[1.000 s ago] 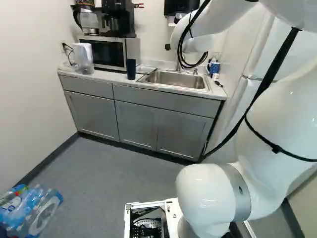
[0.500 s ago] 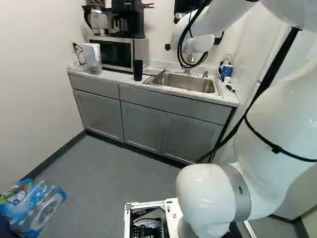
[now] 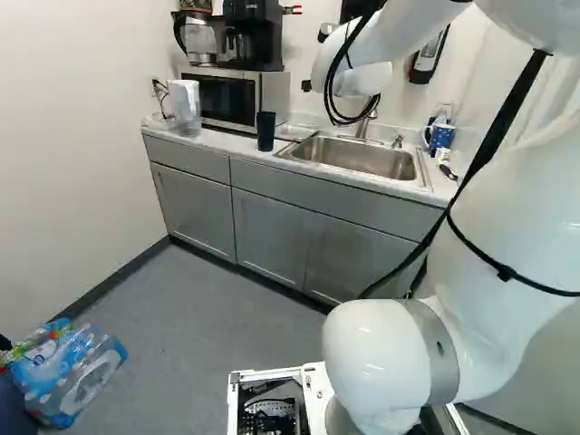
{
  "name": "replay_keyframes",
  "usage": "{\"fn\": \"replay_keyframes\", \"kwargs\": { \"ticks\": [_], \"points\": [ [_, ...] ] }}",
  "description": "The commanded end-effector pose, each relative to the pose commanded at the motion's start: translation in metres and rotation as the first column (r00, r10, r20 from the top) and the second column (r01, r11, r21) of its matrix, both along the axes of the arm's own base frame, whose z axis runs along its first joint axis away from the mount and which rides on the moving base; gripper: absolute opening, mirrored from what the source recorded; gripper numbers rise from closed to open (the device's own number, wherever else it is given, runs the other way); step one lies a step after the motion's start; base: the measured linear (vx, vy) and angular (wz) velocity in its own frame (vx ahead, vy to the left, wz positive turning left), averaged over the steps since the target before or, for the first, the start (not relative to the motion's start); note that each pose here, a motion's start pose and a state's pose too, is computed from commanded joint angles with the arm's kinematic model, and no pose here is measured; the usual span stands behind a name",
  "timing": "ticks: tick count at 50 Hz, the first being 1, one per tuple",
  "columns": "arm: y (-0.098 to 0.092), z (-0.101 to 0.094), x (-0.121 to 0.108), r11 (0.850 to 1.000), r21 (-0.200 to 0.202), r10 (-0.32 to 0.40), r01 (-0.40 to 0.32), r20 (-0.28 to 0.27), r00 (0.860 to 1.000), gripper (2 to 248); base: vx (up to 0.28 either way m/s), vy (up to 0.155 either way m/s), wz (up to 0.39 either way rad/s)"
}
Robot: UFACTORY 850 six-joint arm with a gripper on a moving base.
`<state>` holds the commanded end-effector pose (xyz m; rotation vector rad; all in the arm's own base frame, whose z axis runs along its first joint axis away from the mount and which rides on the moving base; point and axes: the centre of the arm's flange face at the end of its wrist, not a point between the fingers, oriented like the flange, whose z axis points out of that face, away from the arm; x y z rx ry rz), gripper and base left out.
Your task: Rinse the cup and place it in the tray
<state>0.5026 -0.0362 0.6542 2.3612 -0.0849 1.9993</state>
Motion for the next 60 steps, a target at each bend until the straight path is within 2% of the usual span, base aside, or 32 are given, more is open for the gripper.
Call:
{"fn": "replay_keyframes", "kwargs": {
  "ticks": [60],
  "points": [
    [0.0,0.0,0.0,1.0,0.0,0.0,0.0,0.0,1.0,247,0.108,-0.023,0.006]
  ]
}}
